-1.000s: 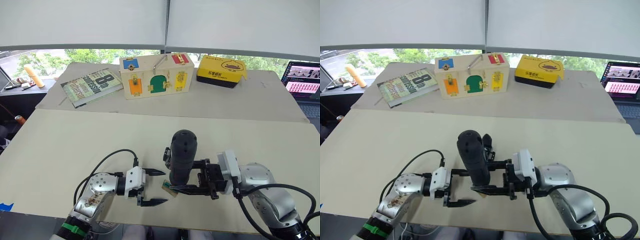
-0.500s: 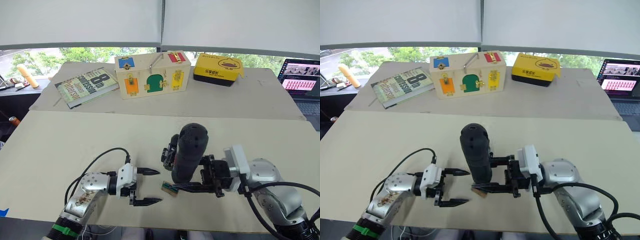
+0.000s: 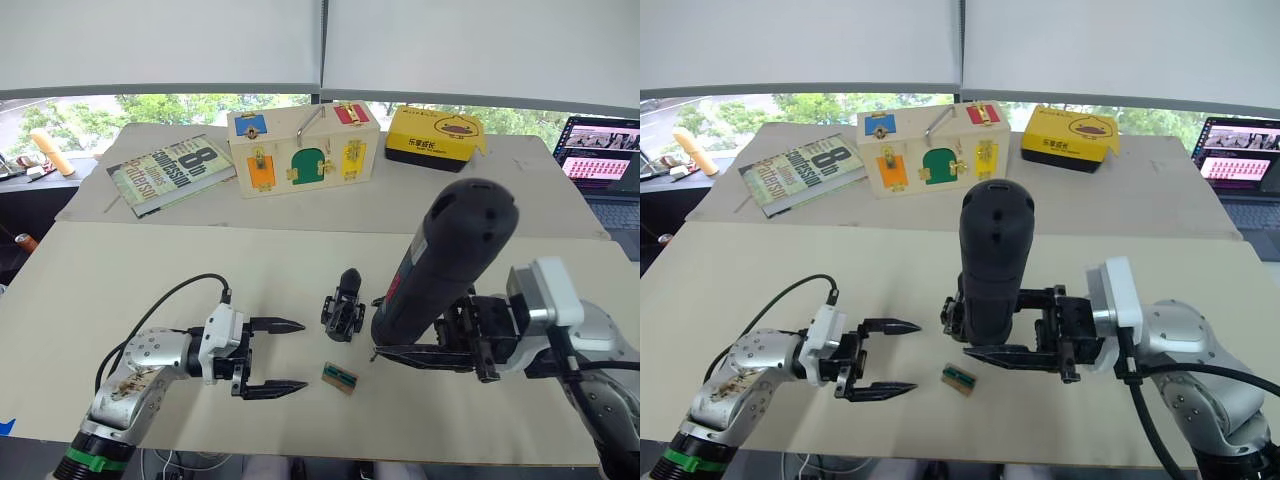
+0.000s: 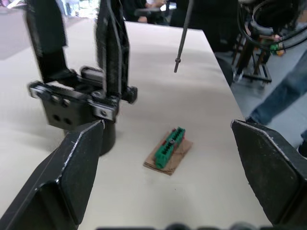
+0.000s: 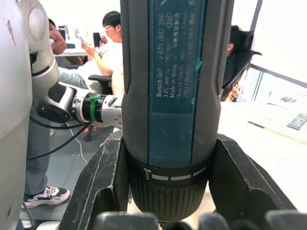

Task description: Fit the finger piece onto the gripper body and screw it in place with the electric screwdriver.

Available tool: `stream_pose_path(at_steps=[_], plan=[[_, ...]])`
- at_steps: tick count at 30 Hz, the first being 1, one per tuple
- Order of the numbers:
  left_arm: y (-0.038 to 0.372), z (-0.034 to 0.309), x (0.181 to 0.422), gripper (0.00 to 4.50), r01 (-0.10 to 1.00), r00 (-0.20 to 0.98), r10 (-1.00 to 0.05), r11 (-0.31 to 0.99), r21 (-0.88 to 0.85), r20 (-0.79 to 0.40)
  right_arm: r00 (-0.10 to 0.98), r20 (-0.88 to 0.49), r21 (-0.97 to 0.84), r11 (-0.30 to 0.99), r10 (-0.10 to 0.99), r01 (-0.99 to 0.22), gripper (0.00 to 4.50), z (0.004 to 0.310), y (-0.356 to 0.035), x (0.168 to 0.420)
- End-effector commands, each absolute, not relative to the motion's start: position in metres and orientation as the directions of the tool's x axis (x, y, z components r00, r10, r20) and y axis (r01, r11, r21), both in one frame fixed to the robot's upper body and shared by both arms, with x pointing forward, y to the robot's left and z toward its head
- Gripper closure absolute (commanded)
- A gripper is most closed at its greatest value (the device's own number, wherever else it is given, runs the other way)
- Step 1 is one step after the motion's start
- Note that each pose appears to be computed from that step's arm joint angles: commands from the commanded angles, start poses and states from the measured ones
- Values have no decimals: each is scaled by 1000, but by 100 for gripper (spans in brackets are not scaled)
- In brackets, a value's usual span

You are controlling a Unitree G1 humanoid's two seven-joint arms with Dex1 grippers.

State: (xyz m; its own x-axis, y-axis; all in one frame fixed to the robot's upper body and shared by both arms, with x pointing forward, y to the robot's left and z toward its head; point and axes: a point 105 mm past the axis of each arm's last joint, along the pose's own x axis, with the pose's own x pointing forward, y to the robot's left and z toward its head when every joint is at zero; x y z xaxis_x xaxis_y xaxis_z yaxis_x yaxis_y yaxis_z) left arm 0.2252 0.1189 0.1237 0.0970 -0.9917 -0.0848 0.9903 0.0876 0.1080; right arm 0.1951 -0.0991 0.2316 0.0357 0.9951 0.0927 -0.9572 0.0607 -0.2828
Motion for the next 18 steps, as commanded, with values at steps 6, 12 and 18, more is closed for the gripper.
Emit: stream_pose_path(at_steps=[6,12,18], plan=[[129,151,238,0,978,146,-989,138,158,-39,109,200,-326,171,974,-930,260,266,-113,216],[127,161,249,0,973,164,-986,161,163,-9,118,228,-328,190,967,-925,260,276,-112,233],[128,159,255,0,972,172,-985,167,165,-19,70,243,-321,149,967,-935,260,285,-102,240]])
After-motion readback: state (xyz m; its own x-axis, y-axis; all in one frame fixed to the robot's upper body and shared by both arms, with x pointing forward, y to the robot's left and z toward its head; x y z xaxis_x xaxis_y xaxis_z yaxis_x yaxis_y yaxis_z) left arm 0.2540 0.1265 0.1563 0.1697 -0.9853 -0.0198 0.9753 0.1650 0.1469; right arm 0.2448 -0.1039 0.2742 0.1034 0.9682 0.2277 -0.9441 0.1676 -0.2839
